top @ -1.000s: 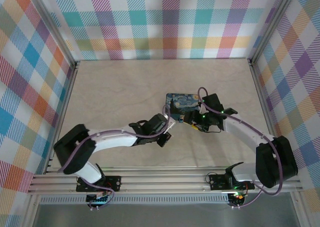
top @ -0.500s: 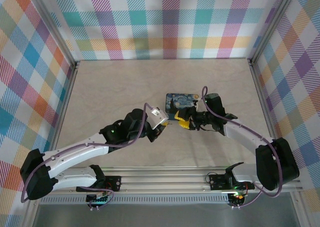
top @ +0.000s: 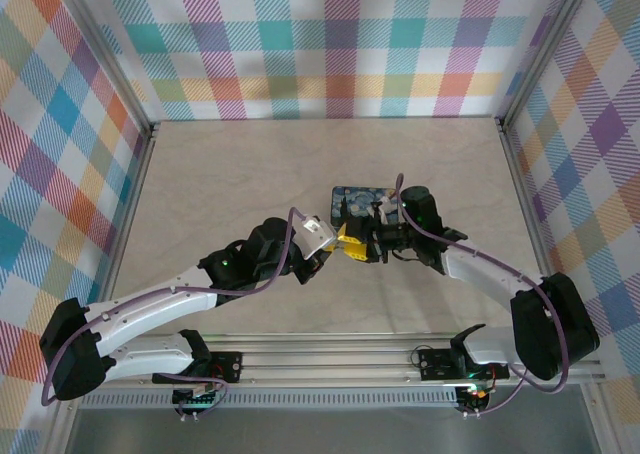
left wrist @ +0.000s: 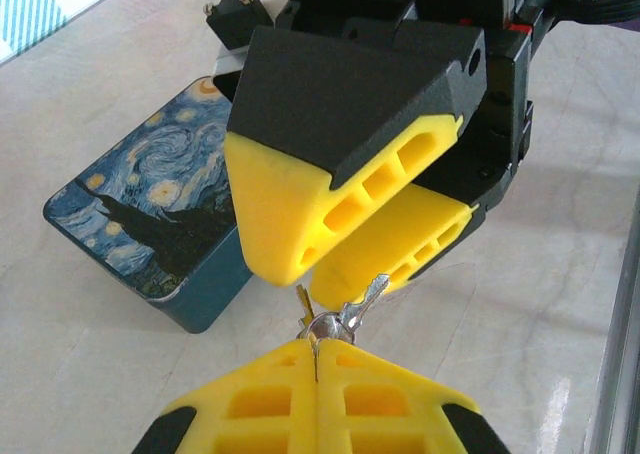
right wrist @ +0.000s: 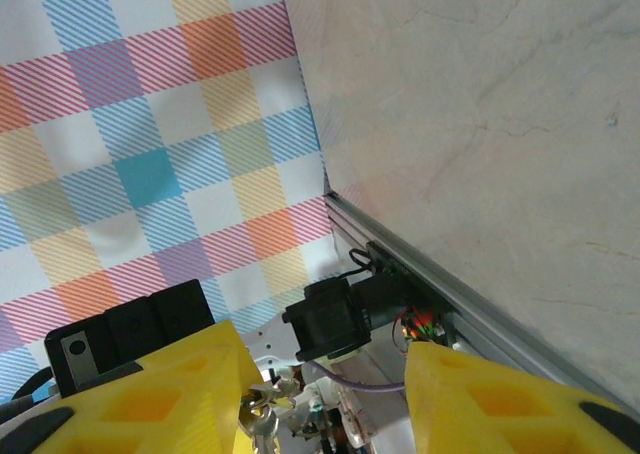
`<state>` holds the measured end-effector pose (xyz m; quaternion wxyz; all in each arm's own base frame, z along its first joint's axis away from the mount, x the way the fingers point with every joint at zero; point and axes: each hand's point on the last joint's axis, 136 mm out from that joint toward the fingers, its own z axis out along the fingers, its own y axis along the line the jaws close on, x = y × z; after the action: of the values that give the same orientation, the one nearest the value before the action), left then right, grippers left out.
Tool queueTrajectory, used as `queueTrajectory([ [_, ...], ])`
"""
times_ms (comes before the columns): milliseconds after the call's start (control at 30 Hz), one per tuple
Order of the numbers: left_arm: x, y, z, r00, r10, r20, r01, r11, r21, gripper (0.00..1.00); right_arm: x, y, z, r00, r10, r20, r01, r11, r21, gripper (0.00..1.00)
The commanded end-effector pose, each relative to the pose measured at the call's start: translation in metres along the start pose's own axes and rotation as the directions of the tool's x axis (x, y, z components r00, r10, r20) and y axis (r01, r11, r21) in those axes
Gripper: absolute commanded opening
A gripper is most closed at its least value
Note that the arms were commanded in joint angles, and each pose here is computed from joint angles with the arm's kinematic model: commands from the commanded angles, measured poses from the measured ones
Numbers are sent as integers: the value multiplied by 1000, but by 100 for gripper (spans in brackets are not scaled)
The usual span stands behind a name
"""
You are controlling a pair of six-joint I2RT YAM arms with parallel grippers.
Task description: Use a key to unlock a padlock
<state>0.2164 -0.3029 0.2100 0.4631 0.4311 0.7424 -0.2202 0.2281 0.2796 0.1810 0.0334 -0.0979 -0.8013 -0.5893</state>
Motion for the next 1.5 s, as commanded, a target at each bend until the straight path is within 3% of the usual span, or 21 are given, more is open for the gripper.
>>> queueTrajectory([
  [0,-8,4,1,999,-19,43,19,1000,-4,0,2,18,5,999,-25,-28,24,999,-40,45],
  [500,0,-2,14,995,-91,48,90,996,28,0,5,31,9,999,-9,-46,6,998,-68,26],
  [867,8,-3,18,993,-109,46,108,994,31,0,6,25,7,999,-14,-36,12,999,-45,0],
  [1033,9,-5,12,994,-102,48,100,994,40,0,5,18,5,997,-79,-16,80,997,20,0],
  [1133,10,-2,5,993,-115,40,114,993,26,1,5,23,0,980,-199,0,199,979,41,0],
  [1267,9,10,-8,971,-232,59,233,972,-16,37,2,32,-12,903,-427,44,420,900,116,0],
  [1367,6,23,-17,902,-420,102,422,907,7,49,0,36,-18,828,-557,58,544,825,152,0],
  [1467,1,28,-20,805,-584,105,579,812,75,52,-4,41,-17,779,-625,56,611,776,159,0],
])
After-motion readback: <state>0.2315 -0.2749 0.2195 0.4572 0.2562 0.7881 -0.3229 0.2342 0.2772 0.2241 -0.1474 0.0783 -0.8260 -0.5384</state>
